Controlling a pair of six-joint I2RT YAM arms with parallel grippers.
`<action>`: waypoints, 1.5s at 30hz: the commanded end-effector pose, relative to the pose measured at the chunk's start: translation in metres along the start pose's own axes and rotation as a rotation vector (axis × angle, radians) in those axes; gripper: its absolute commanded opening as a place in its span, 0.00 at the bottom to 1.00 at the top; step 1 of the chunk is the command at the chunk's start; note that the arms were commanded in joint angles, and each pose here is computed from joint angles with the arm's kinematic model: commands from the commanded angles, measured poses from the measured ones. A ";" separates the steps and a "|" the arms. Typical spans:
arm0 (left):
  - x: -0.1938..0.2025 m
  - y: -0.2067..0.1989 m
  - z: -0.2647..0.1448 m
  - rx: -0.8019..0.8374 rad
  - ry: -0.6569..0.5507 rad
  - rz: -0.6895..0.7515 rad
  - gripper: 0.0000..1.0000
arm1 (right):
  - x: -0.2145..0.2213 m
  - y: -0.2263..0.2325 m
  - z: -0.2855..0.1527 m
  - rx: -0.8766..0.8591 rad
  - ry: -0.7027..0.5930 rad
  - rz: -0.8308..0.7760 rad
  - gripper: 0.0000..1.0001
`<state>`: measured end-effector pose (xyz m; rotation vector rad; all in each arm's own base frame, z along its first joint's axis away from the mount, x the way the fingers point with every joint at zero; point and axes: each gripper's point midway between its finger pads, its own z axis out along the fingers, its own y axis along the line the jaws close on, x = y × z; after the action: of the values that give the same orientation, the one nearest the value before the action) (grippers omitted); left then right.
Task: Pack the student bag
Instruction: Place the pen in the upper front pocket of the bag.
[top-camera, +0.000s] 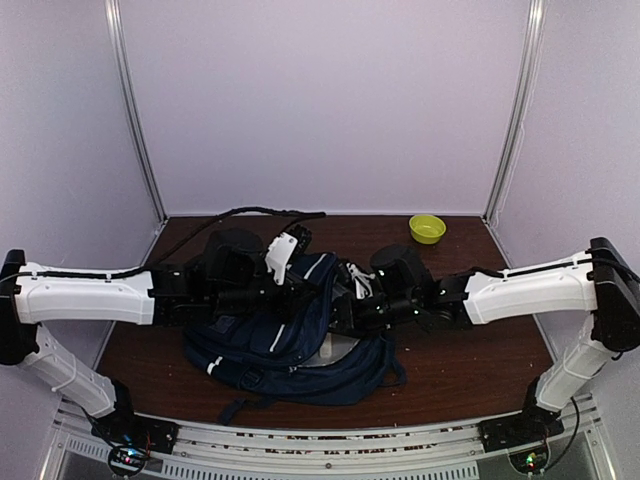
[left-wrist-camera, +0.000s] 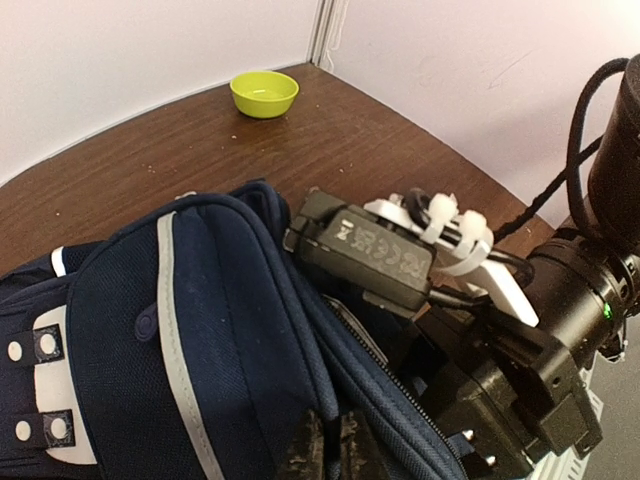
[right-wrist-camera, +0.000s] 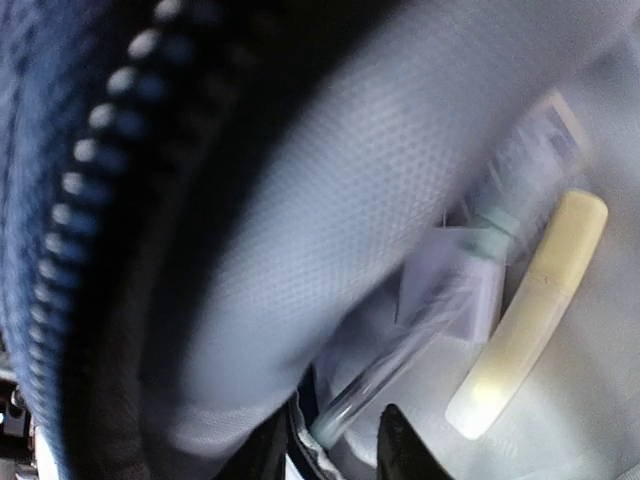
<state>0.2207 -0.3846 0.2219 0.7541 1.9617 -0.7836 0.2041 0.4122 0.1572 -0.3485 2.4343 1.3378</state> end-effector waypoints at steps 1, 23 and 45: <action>-0.045 -0.034 -0.026 0.134 -0.172 0.025 0.00 | -0.016 0.017 -0.002 -0.061 -0.071 -0.008 0.37; -0.051 -0.030 -0.012 0.091 -0.166 0.038 0.00 | -0.027 -0.002 -0.073 0.126 -0.247 -0.140 0.48; -0.061 -0.001 0.087 0.114 0.149 0.046 0.00 | 0.000 -0.020 -0.158 0.240 -0.664 -0.309 0.49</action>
<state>0.2757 -0.4573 0.2034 0.8947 2.1221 -0.7613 0.1793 0.2604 0.2076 -0.1923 1.9725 0.9046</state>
